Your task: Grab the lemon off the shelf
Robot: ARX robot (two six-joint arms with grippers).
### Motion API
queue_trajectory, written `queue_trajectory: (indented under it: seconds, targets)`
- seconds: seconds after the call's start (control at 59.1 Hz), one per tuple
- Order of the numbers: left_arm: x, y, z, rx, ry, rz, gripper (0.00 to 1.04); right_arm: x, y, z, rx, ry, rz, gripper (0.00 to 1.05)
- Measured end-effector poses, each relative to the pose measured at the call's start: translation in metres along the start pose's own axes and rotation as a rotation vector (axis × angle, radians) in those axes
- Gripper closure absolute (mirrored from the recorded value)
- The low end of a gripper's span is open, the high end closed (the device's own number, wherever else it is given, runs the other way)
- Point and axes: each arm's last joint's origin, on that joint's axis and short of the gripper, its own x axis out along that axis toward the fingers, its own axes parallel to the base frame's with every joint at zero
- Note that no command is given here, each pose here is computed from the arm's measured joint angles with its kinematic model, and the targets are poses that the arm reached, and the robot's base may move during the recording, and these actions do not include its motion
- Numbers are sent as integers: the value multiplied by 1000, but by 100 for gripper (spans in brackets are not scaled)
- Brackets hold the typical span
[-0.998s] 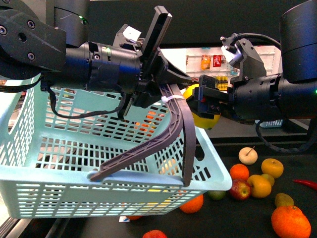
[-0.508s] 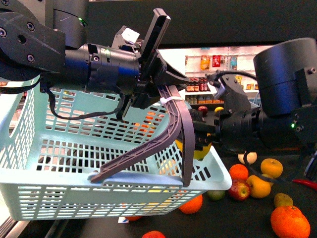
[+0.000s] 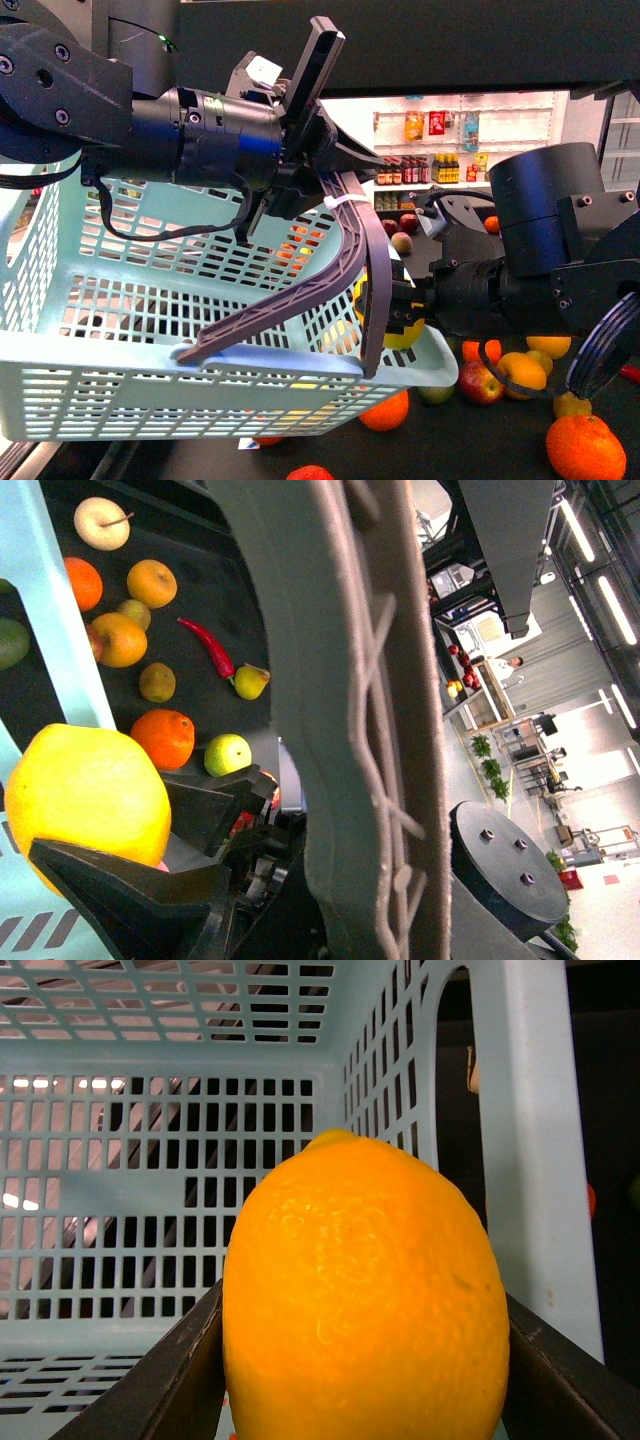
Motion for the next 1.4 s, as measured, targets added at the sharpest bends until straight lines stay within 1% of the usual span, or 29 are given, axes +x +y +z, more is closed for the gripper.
queue_trajectory:
  seconds: [0.152, 0.169, 0.203, 0.321, 0.372, 0.406, 0.575, 0.744, 0.829, 0.964, 1.032, 1.117, 1.201, 1.235, 1.269, 1.32, 1.37, 1.404]
  targets:
    - [0, 0, 0, 0, 1, -1, 96, 0, -2, 0, 5, 16, -11, 40]
    - [0, 0, 0, 0, 1, 0, 96, 0, -2, 0, 5, 17, -10, 36]
    - [0, 0, 0, 0, 0, 0, 96, 0, -2, 0, 6, 17, -8, 32]
    - [0, 0, 0, 1, -1, 1, 96, 0, -2, 1, 6, 15, -5, 14]
    - [0, 0, 0, 1, -2, 3, 96, -1, -2, 2, 9, 15, 6, 7]
    - [0, 0, 0, 1, -2, 3, 96, -2, -2, 3, 11, 12, 7, 6]
    - [0, 0, 0, -2, 0, 1, 96, -10, -9, 13, 13, -16, -31, 7]
    - [0, 0, 0, -2, 0, 2, 96, -42, -17, 24, -37, -69, -133, 7]
    - [0, 0, 0, -2, 0, 2, 96, -72, -18, 28, -116, -109, -165, 7]
    - [0, 0, 0, -2, 1, 1, 96, -130, -17, 27, -196, -149, -169, 7]
    - [0, 0, 0, -2, 1, 1, 96, -160, -15, 22, -225, -167, -165, 7]
    - [0, 0, 0, -2, 0, 1, 96, -204, -10, 9, -245, -176, -171, 7]
    - [0, 0, 0, -2, 0, 1, 96, -237, -5, -3, -260, -193, -194, 7]
    - [0, 0, 0, -2, 0, 1, 96, -247, -1, -8, -262, -232, -243, 10]
    - [0, 0, 0, -2, 0, 1, 96, -258, 6, -14, -268, -315, -332, 17]
    - [0, 0, 0, -2, 0, 1, 96, -269, 12, -24, -263, -361, -393, 24]
    - [0, 0, 0, -1, 0, 1, 96, -282, 17, -46, -254, -373, -429, 34]
    - [0, 0, 0, -3, 0, 2, 96, -290, 18, -66, -246, -363, -442, 43]
